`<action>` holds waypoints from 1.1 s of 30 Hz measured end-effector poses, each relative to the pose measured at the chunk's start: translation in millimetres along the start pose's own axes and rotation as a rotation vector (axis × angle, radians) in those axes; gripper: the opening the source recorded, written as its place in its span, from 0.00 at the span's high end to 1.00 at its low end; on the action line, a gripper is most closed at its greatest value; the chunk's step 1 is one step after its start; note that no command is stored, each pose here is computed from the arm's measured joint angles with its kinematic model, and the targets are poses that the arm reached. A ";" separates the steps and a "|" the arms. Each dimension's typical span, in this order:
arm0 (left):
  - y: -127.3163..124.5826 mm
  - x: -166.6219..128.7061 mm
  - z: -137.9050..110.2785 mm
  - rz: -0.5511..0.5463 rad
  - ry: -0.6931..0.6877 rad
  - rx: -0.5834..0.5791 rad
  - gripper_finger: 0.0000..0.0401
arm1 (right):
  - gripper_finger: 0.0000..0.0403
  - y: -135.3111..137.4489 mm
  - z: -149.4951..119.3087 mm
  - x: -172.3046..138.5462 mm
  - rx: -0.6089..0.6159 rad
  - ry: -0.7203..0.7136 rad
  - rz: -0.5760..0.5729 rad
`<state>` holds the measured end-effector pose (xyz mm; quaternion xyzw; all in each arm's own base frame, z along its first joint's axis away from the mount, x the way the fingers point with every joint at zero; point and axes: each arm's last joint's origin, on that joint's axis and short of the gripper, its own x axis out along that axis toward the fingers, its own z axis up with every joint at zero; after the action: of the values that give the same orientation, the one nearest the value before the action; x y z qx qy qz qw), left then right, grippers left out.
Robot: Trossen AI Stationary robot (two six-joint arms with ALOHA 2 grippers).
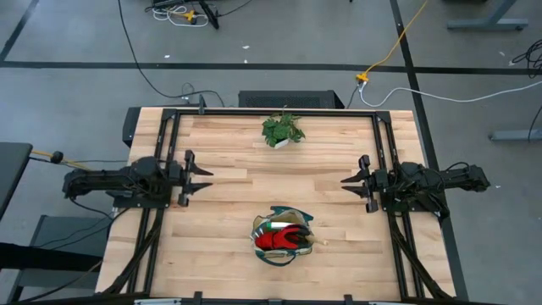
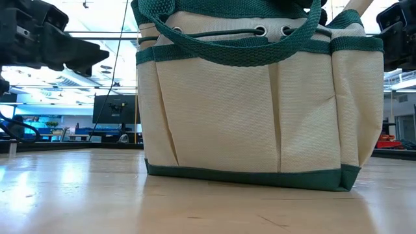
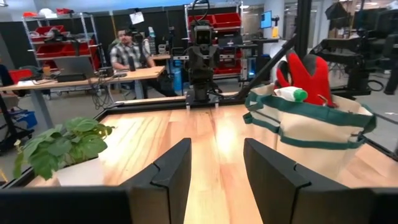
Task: Pick & Place Garden tools in Gardening bag
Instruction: Return to home position
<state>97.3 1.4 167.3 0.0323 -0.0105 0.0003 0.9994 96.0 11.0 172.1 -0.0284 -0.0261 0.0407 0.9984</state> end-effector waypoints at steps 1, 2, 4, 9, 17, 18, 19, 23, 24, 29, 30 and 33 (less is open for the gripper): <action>-0.5 0.0 0.1 -0.006 0.000 0.000 0.62 | 0.79 0.0 0.1 0.0 0.000 0.000 0.000; -0.9 0.0 0.1 -0.010 0.000 0.000 0.62 | 0.79 0.0 0.0 0.0 0.000 0.000 0.000; -1.3 0.2 -0.1 -0.014 0.001 -0.001 0.62 | 0.79 0.0 0.0 0.0 0.000 0.000 0.000; -1.1 1.0 1.4 -0.014 -0.014 -0.001 0.62 | 0.79 0.0 0.0 0.0 0.000 0.000 0.000; -1.0 1.0 3.7 -0.012 -0.038 -0.001 0.62 | 0.79 0.0 0.2 0.0 0.000 -0.001 0.000; -1.0 1.0 3.7 -0.012 -0.038 0.000 0.62 | 0.79 0.0 0.2 0.0 0.000 -0.001 0.000; -1.0 1.0 3.8 -0.011 -0.039 -0.001 0.62 | 0.79 0.0 0.2 0.0 0.000 -0.001 0.000; -1.0 1.0 4.1 -0.011 -0.041 -0.001 0.62 | 0.79 0.0 0.2 0.0 0.000 -0.001 0.000; -1.0 1.0 4.1 -0.011 -0.042 -0.001 0.62 | 0.79 0.0 0.2 0.0 0.000 -0.001 0.000; -0.9 1.0 4.4 -0.011 -0.044 -0.001 0.62 | 0.79 0.0 0.2 0.0 0.000 -0.001 0.000; -0.9 1.0 4.4 -0.011 -0.044 -0.001 0.62 | 0.79 0.0 0.2 0.0 0.000 -0.001 0.000; -0.9 1.0 4.4 -0.011 -0.044 -0.001 0.62 | 0.79 0.0 0.2 0.0 0.000 -0.001 0.000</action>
<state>98.2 0.1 171.7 0.0318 -0.0321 -0.0059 0.9990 96.0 11.0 172.3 -0.0284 -0.0266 0.0406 0.9984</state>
